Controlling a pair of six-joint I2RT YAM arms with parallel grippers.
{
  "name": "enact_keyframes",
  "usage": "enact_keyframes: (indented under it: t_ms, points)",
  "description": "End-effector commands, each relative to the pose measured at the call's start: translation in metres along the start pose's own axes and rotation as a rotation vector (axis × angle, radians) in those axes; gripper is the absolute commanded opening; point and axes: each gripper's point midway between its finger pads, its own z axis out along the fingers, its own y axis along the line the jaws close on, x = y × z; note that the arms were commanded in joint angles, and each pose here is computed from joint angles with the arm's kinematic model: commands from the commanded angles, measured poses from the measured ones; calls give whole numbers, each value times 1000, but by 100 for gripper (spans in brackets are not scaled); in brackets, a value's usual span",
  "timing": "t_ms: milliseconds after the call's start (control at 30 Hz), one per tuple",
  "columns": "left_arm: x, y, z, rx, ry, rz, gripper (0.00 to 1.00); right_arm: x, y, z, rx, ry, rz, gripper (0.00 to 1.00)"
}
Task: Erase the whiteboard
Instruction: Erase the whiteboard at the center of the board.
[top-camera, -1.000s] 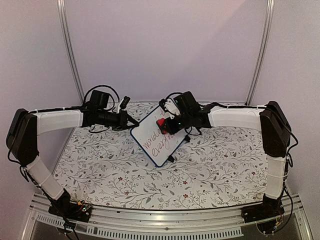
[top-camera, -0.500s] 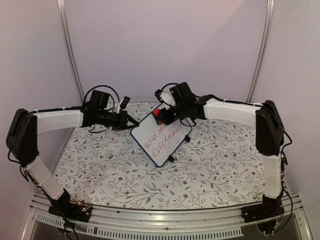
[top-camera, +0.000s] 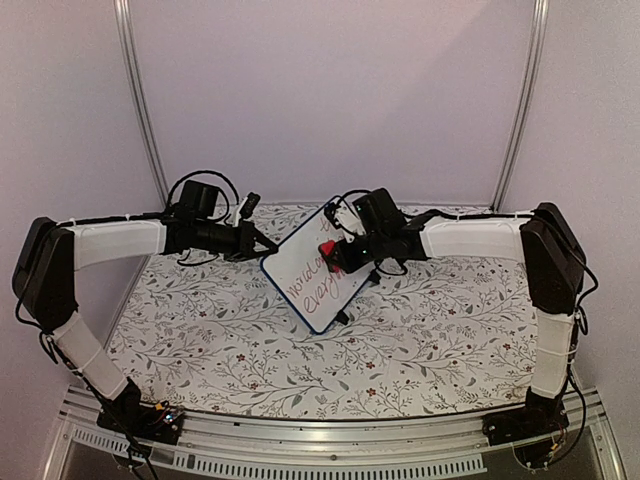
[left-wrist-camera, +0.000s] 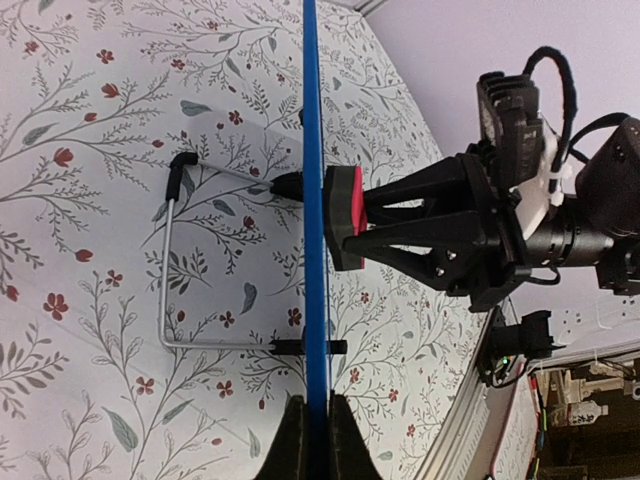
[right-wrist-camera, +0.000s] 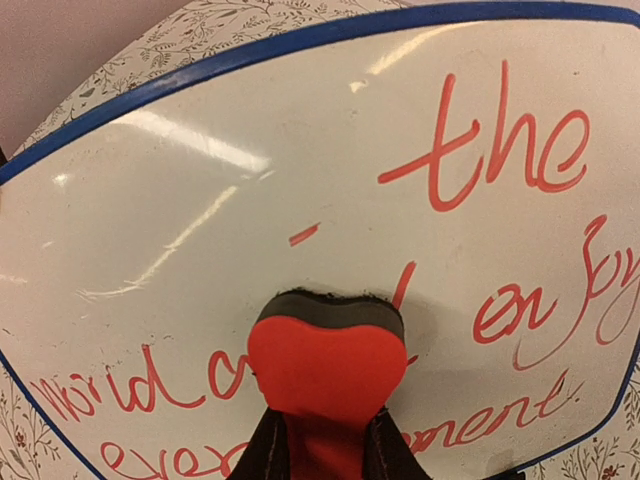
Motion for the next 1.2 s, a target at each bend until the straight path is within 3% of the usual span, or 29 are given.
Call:
enact_keyframes:
  t_ms: [0,533,1167]
  points:
    - [6,-28,3,101,32,59,0,23,-6,3,23,72,17,12]
    - [6,-30,2,106,29,67,0,-48,-10,17,26,-14,-20,12]
    - [5,-32,0,106,24,71,0,22,-8,4,-3,97,10,12]
